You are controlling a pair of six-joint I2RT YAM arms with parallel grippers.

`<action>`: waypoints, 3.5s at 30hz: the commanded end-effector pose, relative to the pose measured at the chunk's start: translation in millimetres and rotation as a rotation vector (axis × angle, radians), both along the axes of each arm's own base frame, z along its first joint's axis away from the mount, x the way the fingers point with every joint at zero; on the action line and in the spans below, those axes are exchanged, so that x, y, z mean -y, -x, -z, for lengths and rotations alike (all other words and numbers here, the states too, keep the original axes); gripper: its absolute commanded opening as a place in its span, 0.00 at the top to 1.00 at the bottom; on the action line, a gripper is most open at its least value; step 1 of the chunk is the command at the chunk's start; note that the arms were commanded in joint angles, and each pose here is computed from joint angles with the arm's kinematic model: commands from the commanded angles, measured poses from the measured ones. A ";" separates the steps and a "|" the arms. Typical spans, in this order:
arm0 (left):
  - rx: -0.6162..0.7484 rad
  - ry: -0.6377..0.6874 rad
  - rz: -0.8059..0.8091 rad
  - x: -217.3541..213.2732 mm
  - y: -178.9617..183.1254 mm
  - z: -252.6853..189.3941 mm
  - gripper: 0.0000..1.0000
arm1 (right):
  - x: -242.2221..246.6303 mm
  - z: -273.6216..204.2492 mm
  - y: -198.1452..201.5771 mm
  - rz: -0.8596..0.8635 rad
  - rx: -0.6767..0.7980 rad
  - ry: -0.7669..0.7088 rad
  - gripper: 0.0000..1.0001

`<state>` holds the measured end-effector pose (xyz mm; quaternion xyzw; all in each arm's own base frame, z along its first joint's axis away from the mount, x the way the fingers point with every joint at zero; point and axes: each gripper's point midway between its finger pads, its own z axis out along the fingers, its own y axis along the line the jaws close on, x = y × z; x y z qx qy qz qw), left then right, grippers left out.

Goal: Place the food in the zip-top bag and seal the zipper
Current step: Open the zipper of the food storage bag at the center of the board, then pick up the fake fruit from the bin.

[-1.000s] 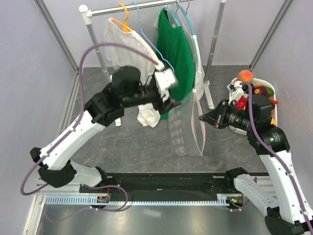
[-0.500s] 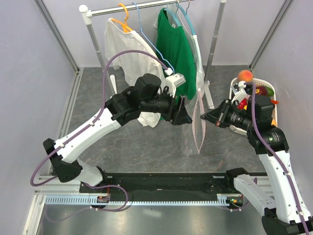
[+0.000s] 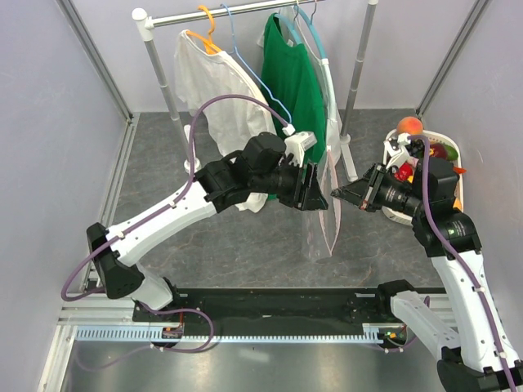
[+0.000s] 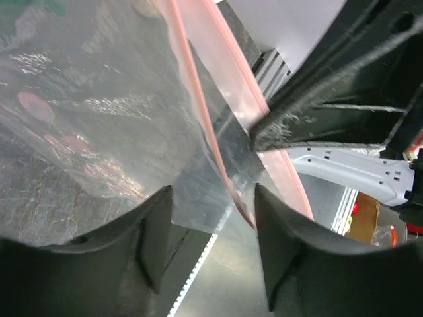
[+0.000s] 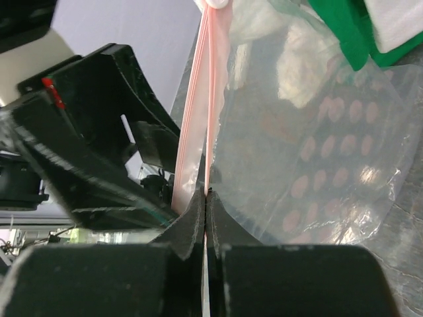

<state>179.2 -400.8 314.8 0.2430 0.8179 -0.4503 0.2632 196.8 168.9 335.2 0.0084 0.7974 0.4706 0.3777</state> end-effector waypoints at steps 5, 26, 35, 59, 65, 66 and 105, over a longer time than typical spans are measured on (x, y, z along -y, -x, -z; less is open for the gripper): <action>0.137 0.030 -0.027 -26.9 -4.5 -30.9 0.98 | -2.1 -13.5 7.6 -0.034 0.036 -0.013 1.00; 0.080 -0.193 -0.146 -84.5 -38.9 0.5 0.98 | 71.3 96.2 -78.3 -0.060 0.108 0.773 0.99; -0.022 -0.214 -0.205 -28.7 -57.5 39.9 0.98 | 88.8 100.3 -76.9 -0.105 0.177 0.893 0.42; 0.031 -0.243 -0.244 -7.7 -72.8 57.7 0.98 | 313.9 86.8 -152.0 -0.097 -0.063 0.918 0.02; 0.037 -0.246 -0.233 -8.5 -72.3 58.1 0.98 | 301.6 112.4 -114.3 -0.193 -0.108 0.927 0.02; 0.038 -0.248 -0.232 -9.1 -71.9 58.3 0.98 | 301.0 116.1 -113.4 -0.201 -0.103 0.947 0.02; 0.028 -0.273 -0.199 -10.2 -67.0 71.2 0.98 | 240.2 196.4 -121.0 -0.194 -0.324 1.018 0.02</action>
